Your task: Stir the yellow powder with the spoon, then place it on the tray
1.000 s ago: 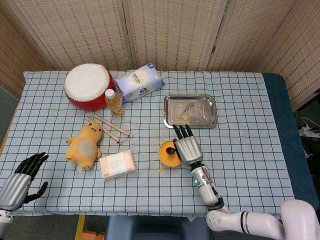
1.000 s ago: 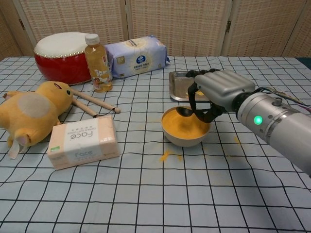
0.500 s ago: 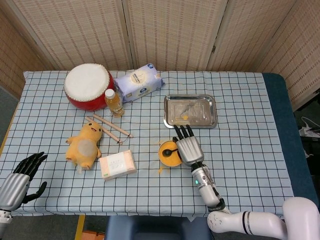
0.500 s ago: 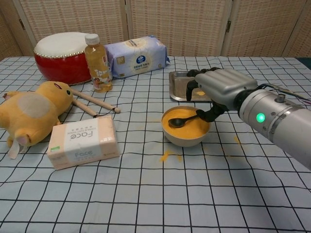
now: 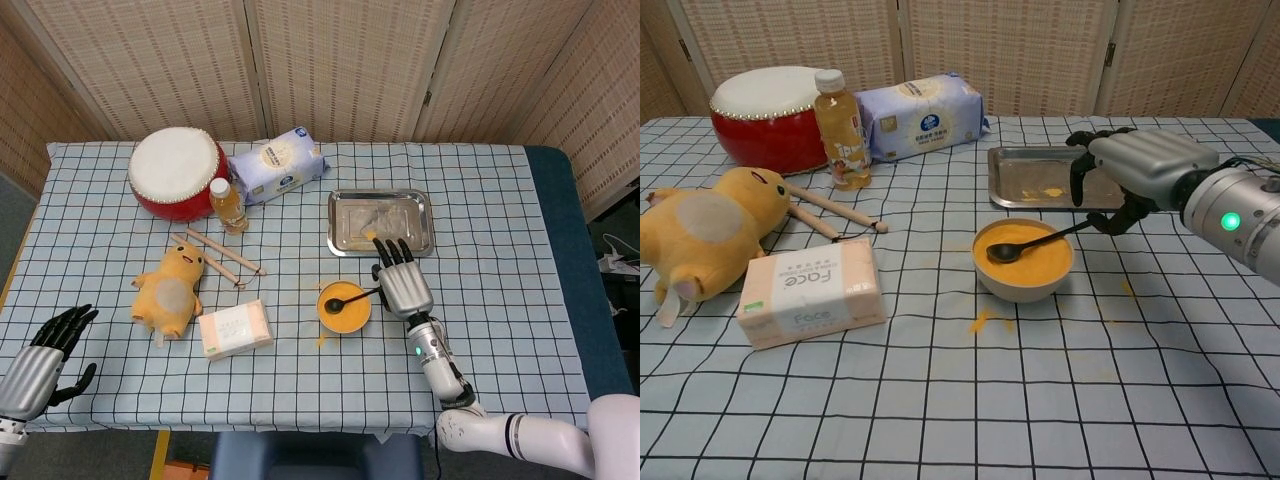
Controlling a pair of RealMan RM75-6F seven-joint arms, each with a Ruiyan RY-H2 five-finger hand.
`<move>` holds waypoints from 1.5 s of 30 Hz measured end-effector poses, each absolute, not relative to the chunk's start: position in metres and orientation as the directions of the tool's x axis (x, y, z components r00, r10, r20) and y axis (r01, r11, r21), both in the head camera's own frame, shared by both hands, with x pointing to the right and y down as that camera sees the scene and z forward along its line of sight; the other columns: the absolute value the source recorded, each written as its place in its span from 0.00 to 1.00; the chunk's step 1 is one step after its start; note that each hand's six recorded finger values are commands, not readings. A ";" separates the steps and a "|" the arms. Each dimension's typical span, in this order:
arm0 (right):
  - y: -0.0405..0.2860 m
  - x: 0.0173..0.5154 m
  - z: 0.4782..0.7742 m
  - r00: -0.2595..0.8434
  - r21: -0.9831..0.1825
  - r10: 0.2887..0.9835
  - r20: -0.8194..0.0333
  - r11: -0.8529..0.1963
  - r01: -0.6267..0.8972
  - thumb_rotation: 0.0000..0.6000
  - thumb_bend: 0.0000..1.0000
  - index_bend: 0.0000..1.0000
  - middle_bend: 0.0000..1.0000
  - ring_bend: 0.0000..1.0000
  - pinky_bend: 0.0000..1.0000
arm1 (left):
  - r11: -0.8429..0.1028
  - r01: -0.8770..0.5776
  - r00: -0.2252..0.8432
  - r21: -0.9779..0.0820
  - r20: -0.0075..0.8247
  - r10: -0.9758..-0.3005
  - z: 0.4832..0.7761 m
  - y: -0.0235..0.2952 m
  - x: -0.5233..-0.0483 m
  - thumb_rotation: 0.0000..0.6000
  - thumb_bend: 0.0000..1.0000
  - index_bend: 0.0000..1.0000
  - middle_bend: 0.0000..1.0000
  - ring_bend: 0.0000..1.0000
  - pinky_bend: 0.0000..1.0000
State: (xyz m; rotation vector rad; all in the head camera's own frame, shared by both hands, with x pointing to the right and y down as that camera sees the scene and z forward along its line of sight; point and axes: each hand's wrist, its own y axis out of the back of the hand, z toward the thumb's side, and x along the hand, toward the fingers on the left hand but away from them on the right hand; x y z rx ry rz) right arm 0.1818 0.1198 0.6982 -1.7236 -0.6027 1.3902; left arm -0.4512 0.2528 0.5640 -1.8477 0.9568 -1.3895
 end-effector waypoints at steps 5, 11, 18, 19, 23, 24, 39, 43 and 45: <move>0.118 0.181 0.707 0.286 -0.809 0.760 -0.584 -0.572 -0.132 1.00 0.36 0.49 0.00 0.00 0.00 | -0.540 -0.178 0.178 -0.823 0.513 -0.840 0.565 0.252 -0.452 1.00 0.45 0.00 0.00 0.00 0.10; 0.115 0.181 0.713 0.276 -0.788 0.741 -0.613 -0.597 -0.147 1.00 0.36 0.49 0.00 0.00 0.00 | -0.541 -0.180 0.183 -0.822 0.512 -0.839 0.566 0.251 -0.452 1.00 0.45 0.00 0.00 0.00 0.10; 0.114 0.181 0.714 0.269 -0.784 0.738 -0.619 -0.602 -0.152 1.00 0.36 0.49 0.00 0.00 0.00 | -0.540 -0.185 0.185 -0.821 0.510 -0.840 0.566 0.251 -0.453 1.00 0.45 0.00 0.00 0.00 0.10; 0.114 0.181 0.714 0.268 -0.783 0.737 -0.620 -0.603 -0.153 1.00 0.36 0.49 0.00 0.00 0.00 | -0.540 -0.185 0.186 -0.821 0.510 -0.840 0.566 0.251 -0.453 1.00 0.45 0.00 0.00 0.00 0.10; 0.114 0.181 0.714 0.268 -0.782 0.736 -0.621 -0.604 -0.153 1.00 0.36 0.50 0.00 0.00 0.00 | -0.540 -0.185 0.186 -0.821 0.510 -0.840 0.566 0.251 -0.453 1.00 0.45 0.00 0.00 0.00 0.10; 0.114 0.181 0.714 0.268 -0.781 0.735 -0.622 -0.605 -0.153 1.00 0.36 0.50 0.00 0.00 0.00 | -0.540 -0.185 0.186 -0.821 0.510 -0.839 0.566 0.251 -0.453 1.00 0.45 0.00 0.00 0.00 0.10; 0.115 0.179 0.716 0.267 -0.780 0.735 -0.623 -0.608 -0.149 1.00 0.36 0.54 0.00 0.00 0.00 | -0.538 -0.188 0.191 -0.822 0.507 -0.841 0.566 0.251 -0.453 1.00 0.45 0.00 0.00 0.00 0.10; 0.115 0.180 0.716 0.266 -0.782 0.737 -0.621 -0.604 -0.152 1.00 0.36 0.53 0.00 0.00 0.00 | -0.537 -0.187 0.189 -0.822 0.507 -0.841 0.566 0.251 -0.453 1.00 0.45 0.00 0.00 0.00 0.10; 0.115 0.180 0.715 0.265 -0.783 0.738 -0.621 -0.603 -0.154 1.00 0.36 0.53 0.00 0.00 0.00 | -0.539 -0.187 0.187 -0.821 0.509 -0.840 0.566 0.251 -0.453 1.00 0.45 0.00 0.00 0.00 0.10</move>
